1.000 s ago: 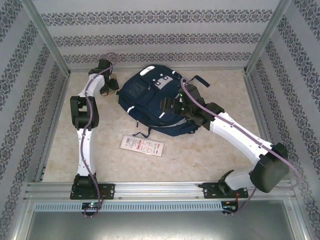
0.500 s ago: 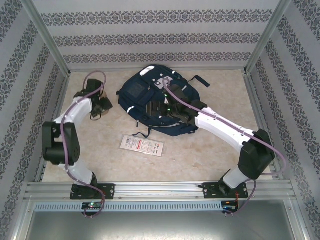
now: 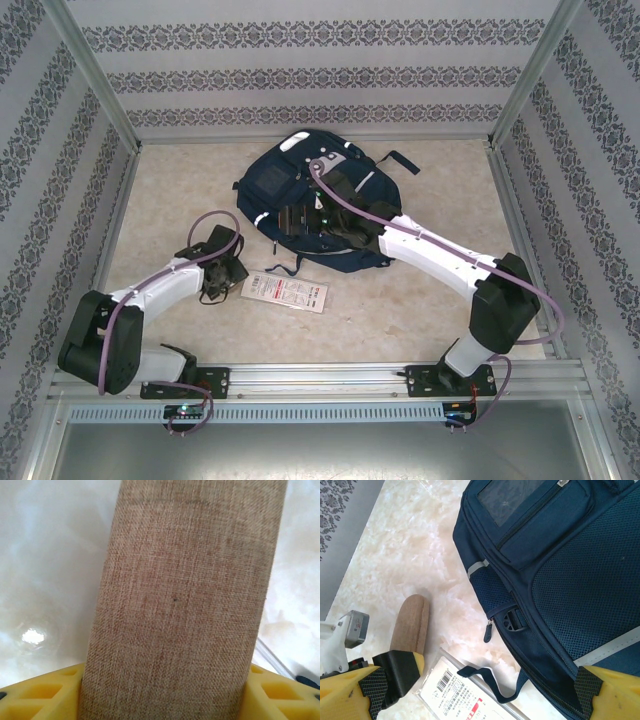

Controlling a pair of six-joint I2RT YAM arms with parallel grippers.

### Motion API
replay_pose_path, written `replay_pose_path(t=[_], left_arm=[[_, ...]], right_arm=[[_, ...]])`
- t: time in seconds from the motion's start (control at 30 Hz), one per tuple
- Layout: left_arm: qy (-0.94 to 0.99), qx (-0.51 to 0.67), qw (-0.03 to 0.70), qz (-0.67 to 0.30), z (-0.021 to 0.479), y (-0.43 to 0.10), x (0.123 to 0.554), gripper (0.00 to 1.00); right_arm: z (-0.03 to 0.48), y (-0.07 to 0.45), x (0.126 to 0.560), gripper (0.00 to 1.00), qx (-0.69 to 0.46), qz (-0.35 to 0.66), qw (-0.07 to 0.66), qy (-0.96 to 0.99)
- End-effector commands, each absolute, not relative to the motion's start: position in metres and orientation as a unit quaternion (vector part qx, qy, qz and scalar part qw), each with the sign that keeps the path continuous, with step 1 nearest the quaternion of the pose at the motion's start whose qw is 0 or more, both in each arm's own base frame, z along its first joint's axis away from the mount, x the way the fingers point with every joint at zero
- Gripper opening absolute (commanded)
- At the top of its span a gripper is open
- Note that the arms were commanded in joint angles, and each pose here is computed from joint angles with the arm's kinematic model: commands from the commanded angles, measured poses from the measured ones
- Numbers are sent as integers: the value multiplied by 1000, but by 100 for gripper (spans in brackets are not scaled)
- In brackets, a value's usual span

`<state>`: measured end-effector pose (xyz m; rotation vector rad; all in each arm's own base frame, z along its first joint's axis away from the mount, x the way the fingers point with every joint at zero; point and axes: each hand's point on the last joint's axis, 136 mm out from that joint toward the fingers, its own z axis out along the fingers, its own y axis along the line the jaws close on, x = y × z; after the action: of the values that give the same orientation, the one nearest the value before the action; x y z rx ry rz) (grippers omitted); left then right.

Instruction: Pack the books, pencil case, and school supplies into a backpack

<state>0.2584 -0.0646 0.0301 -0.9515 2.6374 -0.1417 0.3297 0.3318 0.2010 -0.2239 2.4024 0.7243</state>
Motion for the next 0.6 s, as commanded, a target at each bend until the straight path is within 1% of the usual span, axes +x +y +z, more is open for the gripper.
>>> replay_pose_path(t=[0.0, 0.1, 0.13, 0.2, 0.23, 0.27, 0.4, 0.57], left_arm=[[905, -375, 187, -68, 29, -69, 273, 53], [910, -368, 182, -66, 34, -71, 276, 73], [910, -366, 185, -64, 39, -70, 277, 77], [910, -362, 193, -51, 53, -65, 278, 93], [910, -361, 197, -46, 60, -62, 279, 98], [910, -359, 205, -43, 69, -59, 280, 100], [902, -369, 219, -38, 97, -41, 279, 100], [889, -392, 235, -31, 128, -10, 277, 100]], right_arm=[[194, 345, 325, 98, -96, 271, 295, 911], [188, 354, 319, 98, -107, 269, 291, 912], [186, 356, 317, 98, -109, 269, 289, 912], [181, 362, 314, 98, -111, 272, 281, 914], [179, 364, 312, 97, -112, 273, 277, 914], [176, 368, 310, 96, -115, 273, 273, 915], [171, 385, 302, 90, -139, 268, 270, 914], [157, 412, 293, 86, -164, 264, 260, 914]])
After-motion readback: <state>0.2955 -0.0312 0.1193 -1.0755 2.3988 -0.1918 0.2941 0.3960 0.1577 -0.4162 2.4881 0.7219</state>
